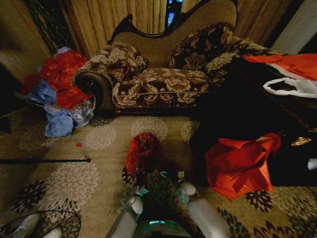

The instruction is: Place a garbage bag over the trash bin.

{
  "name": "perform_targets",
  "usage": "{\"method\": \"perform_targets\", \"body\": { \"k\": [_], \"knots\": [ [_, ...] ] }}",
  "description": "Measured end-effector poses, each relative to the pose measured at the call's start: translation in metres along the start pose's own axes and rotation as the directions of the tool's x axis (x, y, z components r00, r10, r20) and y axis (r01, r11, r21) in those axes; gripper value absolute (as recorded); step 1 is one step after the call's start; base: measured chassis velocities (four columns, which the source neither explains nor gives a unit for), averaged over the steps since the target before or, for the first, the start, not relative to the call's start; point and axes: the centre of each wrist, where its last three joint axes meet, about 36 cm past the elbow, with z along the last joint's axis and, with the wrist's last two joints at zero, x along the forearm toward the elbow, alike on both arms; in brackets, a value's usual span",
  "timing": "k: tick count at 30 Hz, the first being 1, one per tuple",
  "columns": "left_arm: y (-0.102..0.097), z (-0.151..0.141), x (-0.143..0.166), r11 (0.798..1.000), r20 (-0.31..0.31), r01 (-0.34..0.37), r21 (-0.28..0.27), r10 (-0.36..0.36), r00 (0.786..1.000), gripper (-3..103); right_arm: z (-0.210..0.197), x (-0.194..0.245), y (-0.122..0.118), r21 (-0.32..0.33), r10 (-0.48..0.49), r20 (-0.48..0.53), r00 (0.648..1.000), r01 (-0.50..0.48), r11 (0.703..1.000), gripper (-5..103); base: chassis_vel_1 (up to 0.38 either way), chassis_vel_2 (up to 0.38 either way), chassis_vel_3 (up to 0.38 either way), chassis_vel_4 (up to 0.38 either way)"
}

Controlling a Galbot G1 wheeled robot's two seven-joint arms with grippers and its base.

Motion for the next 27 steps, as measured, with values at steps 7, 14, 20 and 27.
{"method": "perform_targets", "body": {
  "k": [7, 14, 20, 27],
  "knots": [
    [-0.002, 0.002, 0.004, 1.0, 0.001, -0.004, 0.006, 0.004, 1.0, 6, 0.0, 0.0, 0.0, 0.006, 0.001, 0.002, 1.0, -0.001, 1.0, 100, 0.0, 0.0, 0.0, 0.0],
    [-0.001, 0.005, 0.0, 1.0, 0.002, -0.017, -0.009, 0.017, 1.0, 0, 0.001, 0.001, -0.002, 0.009, 0.005, 0.001, 1.0, -0.005, 1.0, 100, 0.0, 0.0, 0.0, 0.0],
    [0.001, 0.01, 0.0, 0.995, -0.007, -0.088, -0.036, 0.088, 0.996, 0, 0.001, 0.003, -0.004, 0.012, 0.007, 0.003, 1.0, -0.007, 1.0, 100, 0.0, 0.0, 0.0, 0.0],
    [0.013, 0.022, 0.005, 0.952, -0.091, -0.29, -0.094, 0.281, 0.955, 0, -0.001, 0.003, -0.003, 0.015, 0.003, 0.008, 1.0, -0.003, 1.0, 100, 0.0, 0.0, 0.0, 0.0]
  ]
}}
